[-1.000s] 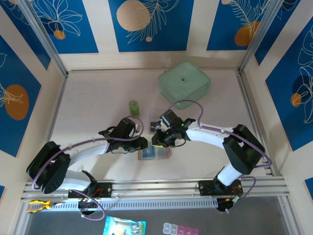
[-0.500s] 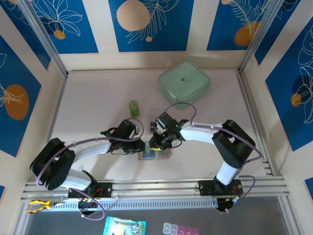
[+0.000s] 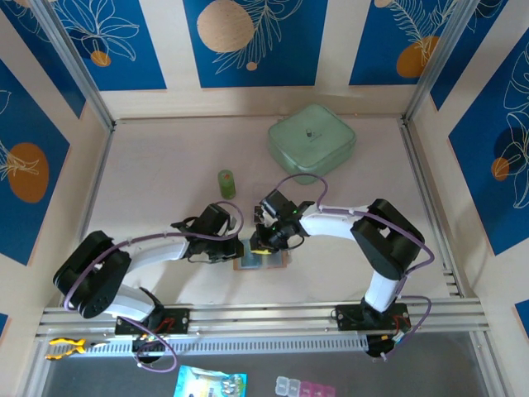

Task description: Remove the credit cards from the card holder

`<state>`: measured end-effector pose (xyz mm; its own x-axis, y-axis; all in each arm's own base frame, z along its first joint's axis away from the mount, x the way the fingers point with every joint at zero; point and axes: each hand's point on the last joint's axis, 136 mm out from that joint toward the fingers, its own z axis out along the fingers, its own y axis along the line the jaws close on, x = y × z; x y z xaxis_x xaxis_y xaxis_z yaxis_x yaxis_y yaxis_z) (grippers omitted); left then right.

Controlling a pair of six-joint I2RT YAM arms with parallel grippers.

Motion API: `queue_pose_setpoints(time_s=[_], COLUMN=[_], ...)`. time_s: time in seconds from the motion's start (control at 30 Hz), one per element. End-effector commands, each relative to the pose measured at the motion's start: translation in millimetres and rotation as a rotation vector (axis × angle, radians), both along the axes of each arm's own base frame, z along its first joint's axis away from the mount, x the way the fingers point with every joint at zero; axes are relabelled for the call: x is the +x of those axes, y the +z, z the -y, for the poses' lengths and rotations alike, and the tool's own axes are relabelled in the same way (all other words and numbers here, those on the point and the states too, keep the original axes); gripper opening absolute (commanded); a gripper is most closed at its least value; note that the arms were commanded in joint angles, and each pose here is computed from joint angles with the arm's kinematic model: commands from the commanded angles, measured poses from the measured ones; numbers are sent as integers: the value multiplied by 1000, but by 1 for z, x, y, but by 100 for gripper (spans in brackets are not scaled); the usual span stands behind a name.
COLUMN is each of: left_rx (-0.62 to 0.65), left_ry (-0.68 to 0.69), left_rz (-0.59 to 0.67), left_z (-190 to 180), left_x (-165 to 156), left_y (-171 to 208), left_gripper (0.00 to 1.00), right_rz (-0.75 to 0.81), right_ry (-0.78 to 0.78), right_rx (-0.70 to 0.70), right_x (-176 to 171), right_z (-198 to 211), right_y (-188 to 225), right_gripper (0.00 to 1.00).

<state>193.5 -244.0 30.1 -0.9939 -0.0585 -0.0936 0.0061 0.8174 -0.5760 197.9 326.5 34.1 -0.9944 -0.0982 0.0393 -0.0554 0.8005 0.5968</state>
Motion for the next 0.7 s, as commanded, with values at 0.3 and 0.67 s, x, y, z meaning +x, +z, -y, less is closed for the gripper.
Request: queue_pose_setpoints(time_s=[0.3,0.67], left_rx=[41,37], left_ry=[-5,-4], left_rz=[-8,-5], left_z=[-9,-9], left_x=[-2,-1], left_y=[-10,-8], left_gripper=[12,12], right_rz=[17,10], right_ry=[29,31], right_rx=[-59,-58], right_x=[-1,-3], right_z=[4,2], right_y=[-3,-6], right_gripper=[24,24])
